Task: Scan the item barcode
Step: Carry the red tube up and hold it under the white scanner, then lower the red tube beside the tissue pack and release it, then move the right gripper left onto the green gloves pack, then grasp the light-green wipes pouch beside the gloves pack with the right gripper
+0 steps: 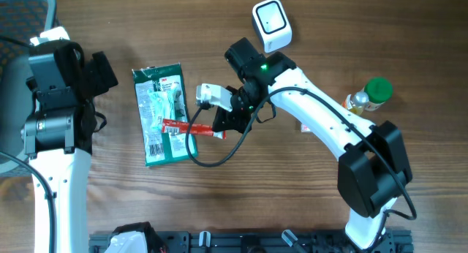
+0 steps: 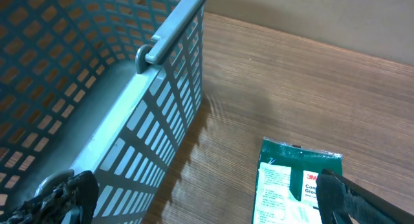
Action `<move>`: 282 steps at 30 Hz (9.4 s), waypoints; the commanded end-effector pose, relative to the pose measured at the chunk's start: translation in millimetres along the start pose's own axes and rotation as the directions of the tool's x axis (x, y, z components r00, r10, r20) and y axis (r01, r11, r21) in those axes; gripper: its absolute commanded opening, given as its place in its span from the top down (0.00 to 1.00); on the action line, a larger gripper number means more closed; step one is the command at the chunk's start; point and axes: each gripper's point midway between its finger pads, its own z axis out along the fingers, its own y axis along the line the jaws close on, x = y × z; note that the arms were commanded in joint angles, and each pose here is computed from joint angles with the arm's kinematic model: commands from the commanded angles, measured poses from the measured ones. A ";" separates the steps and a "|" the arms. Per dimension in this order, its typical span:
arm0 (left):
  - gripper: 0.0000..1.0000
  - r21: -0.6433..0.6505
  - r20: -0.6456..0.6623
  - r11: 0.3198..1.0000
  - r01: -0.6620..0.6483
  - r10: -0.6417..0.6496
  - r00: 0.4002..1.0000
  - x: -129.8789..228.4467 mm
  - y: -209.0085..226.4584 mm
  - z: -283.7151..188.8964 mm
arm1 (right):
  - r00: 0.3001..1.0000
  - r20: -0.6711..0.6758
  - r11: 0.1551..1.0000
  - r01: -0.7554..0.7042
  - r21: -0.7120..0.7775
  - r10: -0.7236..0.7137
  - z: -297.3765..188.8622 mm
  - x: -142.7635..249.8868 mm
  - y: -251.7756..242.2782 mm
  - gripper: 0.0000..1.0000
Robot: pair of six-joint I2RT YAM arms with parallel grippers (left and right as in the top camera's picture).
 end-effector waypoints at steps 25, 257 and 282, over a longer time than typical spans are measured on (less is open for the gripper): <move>0.00 0.001 0.004 1.000 0.003 -0.003 1.000 -2.0 1.1 -0.1 | 0.920 -0.230 0.040 0.229 0.973 0.317 -245.4 16.9 -204.7 0.96; 0.00 0.001 0.001 1.000 0.002 -0.002 1.000 -1.1 1.2 -0.1 | 0.366 0.426 0.297 -0.929 0.222 0.828 -10.6 38.1 -85.8 0.82; 0.00 0.001 0.001 1.000 0.002 -0.002 1.000 -1.1 1.2 -0.1 | 0.445 0.391 0.390 -0.895 0.214 0.806 8.8 31.1 -93.2 0.86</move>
